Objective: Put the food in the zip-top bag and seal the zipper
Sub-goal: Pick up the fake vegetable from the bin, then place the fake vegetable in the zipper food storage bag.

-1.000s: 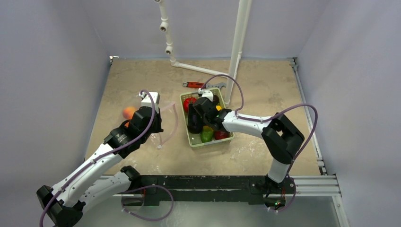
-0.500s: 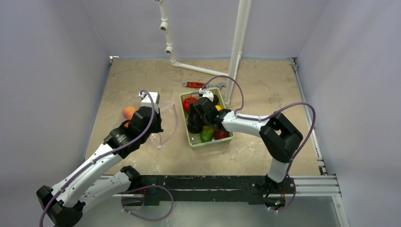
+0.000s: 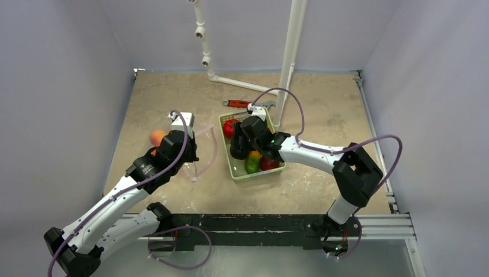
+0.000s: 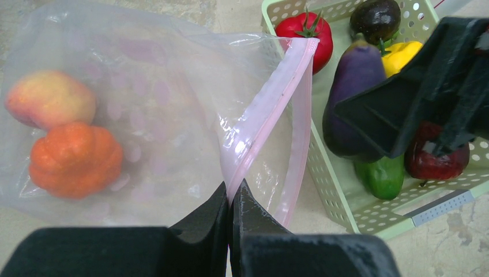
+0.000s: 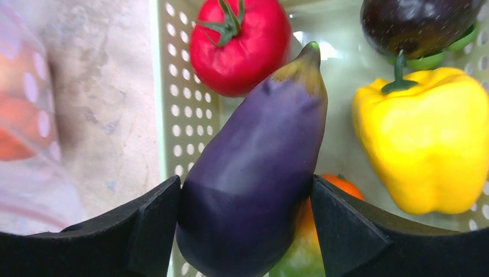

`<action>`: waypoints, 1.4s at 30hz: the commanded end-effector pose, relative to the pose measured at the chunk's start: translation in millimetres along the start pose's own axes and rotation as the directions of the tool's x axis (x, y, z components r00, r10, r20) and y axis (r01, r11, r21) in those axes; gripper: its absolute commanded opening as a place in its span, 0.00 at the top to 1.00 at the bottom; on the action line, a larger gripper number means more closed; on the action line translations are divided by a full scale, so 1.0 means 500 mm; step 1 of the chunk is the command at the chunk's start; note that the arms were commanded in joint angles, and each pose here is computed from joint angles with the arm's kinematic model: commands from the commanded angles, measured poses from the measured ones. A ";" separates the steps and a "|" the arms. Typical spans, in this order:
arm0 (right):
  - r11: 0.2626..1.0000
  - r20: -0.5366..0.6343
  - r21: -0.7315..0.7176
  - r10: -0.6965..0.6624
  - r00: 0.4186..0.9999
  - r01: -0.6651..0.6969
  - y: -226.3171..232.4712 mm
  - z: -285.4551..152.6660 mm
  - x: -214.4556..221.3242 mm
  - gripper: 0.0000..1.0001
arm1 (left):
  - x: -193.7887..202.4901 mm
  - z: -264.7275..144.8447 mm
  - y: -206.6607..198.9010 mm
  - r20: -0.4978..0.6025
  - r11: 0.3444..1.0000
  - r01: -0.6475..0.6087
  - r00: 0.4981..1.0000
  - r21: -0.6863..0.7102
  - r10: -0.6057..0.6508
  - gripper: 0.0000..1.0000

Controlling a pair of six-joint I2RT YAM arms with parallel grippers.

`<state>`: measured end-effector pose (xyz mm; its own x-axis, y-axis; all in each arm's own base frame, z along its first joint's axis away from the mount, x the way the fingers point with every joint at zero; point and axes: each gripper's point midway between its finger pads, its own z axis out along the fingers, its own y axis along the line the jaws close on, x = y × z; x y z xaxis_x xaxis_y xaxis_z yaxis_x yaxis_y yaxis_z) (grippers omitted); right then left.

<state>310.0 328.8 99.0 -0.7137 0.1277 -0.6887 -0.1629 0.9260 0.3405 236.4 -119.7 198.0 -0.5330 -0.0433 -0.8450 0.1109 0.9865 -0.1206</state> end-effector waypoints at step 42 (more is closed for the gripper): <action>0.720 0.199 -0.631 -0.210 0.957 0.289 0.275 -0.301 -0.038 0.72 | -0.013 0.001 -0.007 0.029 1.000 0.019 0.999 0.016 -0.019 1.00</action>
<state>202.6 383.1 240.0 -0.5569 0.0065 -0.8305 -0.6907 0.5517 0.4675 236.4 -119.7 197.9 -0.5331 -0.0432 -0.8449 0.1106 0.9866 -0.1202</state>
